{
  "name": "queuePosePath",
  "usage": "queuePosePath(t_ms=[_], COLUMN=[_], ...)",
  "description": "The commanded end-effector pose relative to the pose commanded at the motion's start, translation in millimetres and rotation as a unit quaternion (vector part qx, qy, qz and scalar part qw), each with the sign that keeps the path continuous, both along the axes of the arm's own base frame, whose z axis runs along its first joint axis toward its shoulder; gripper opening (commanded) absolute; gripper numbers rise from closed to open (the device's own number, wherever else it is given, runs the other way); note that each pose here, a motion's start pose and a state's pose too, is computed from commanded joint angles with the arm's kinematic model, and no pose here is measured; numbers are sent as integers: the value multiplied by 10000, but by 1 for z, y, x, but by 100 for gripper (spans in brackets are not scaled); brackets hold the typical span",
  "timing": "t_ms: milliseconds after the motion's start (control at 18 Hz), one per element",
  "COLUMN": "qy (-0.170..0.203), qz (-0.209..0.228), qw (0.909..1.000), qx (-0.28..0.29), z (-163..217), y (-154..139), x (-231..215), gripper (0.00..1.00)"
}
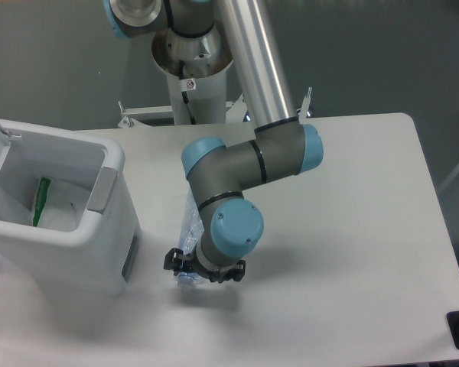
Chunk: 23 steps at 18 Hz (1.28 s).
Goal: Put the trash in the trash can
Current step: 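Close the gripper around the bottle's cap end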
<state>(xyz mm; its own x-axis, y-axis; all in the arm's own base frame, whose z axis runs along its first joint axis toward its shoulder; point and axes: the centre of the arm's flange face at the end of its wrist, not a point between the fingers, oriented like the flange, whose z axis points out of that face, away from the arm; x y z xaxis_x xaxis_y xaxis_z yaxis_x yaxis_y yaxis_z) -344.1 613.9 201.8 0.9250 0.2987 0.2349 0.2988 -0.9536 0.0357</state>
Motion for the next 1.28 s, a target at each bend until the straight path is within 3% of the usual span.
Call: queuePosePath(t_ms=[278, 444, 722, 1000, 1167, 1278], qy=[-35, -70, -69, 22, 78, 113], qz=[-126, -226, -228, -206, -197, -166], qw=[9999, 9989, 9989, 9992, 9994, 9995], qx=[-69, -396, -409, -332, -280, -247], z=[-12, -18, -16, -10, -5, 1], y=[15, 11, 12, 16, 21, 22], x=[15, 21, 22, 18, 14, 13], gripper=[100, 92, 59, 15, 4, 3])
